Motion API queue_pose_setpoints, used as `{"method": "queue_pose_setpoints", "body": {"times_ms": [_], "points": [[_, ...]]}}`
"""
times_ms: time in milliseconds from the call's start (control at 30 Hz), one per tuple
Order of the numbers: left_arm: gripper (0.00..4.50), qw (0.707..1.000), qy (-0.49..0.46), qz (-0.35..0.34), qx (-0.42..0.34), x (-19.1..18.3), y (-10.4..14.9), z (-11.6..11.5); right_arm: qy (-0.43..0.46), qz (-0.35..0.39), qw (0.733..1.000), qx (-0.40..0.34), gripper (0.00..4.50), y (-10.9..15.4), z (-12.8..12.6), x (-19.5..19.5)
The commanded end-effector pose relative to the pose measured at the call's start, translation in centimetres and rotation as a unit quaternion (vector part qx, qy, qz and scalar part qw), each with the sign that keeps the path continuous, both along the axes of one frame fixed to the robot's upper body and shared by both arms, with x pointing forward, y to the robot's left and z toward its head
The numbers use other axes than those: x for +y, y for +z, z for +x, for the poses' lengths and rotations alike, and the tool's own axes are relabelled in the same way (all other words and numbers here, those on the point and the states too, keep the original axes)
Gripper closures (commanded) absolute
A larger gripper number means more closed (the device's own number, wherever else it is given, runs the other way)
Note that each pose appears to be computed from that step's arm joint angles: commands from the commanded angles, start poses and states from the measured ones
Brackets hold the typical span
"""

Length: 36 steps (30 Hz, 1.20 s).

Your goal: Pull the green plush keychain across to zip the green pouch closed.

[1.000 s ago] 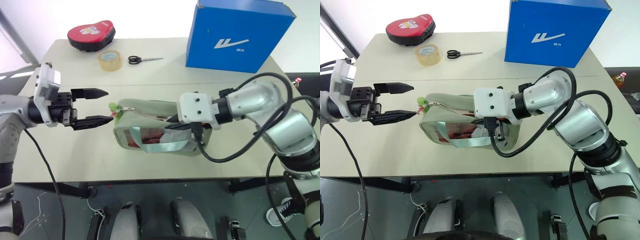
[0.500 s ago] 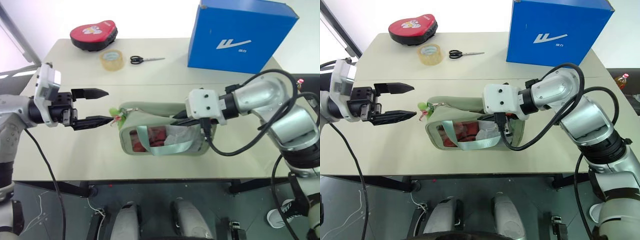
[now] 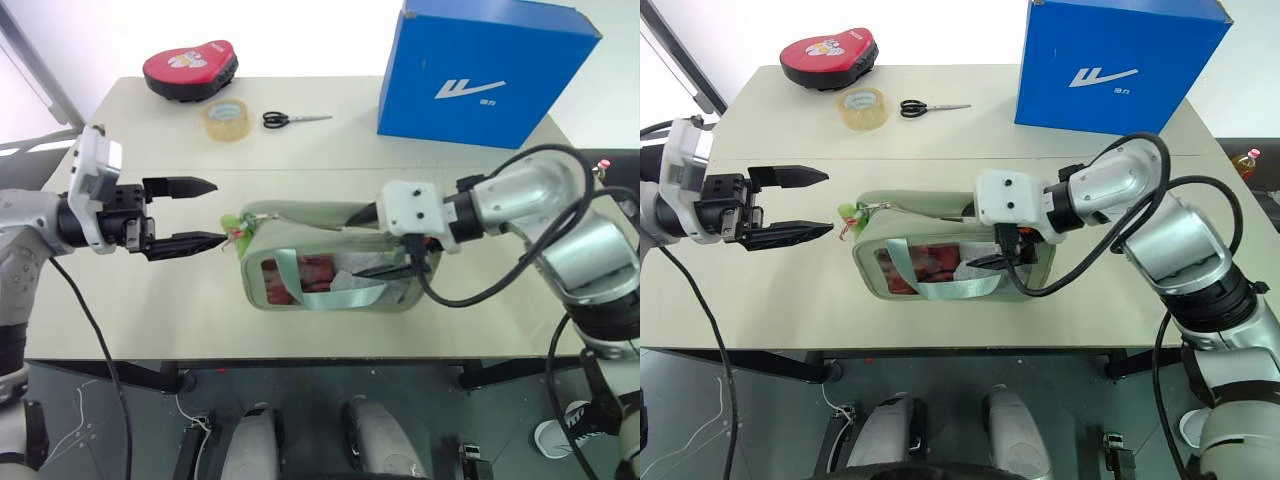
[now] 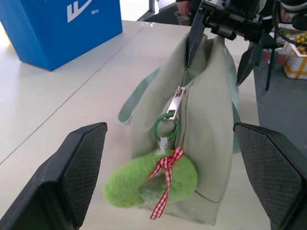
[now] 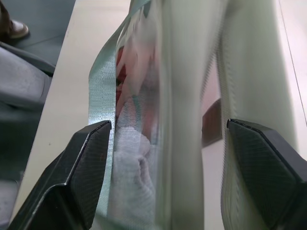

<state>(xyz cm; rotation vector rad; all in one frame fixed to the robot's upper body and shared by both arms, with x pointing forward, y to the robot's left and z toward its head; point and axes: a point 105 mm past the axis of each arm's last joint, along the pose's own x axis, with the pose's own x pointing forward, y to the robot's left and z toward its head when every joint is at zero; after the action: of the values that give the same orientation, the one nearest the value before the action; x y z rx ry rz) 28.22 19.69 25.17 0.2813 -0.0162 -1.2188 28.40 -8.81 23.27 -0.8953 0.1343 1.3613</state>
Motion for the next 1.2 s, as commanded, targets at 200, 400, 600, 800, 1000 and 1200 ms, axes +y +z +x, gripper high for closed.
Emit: {"method": "queue_pose_setpoints", "body": {"times_ms": [200,400,600,800,1000,1200], "points": [[0.0,1.0,-0.006,0.004,-0.02,-0.2,0.8,-0.2,-0.024,0.056,0.998,-0.018,0.78,4.1,-1.3,-2.8],[0.0,1.0,-0.008,0.004,-0.021,-0.3,0.8,-0.1,-0.071,0.042,0.997,-0.002,0.78,2.6,-1.3,-5.3],[0.0,1.0,-0.009,0.005,-0.021,-0.2,0.8,-0.1,-0.089,0.037,0.995,0.014,0.78,1.1,-1.4,-6.1],[0.0,1.0,-0.007,0.007,-0.018,-0.1,0.8,-0.1,-0.094,0.043,0.995,0.012,2.5,0.9,-1.2,-6.3],[0.0,1.0,-0.007,0.008,-0.016,0.0,0.7,-0.2,-0.098,0.047,0.994,0.011,4.48,0.7,-1.0,-6.3],[0.0,1.0,-0.007,0.019,-0.008,0.2,0.3,-0.3,-0.1,0.049,0.994,0.013,4.48,0.7,-0.8,-6.2]]}}
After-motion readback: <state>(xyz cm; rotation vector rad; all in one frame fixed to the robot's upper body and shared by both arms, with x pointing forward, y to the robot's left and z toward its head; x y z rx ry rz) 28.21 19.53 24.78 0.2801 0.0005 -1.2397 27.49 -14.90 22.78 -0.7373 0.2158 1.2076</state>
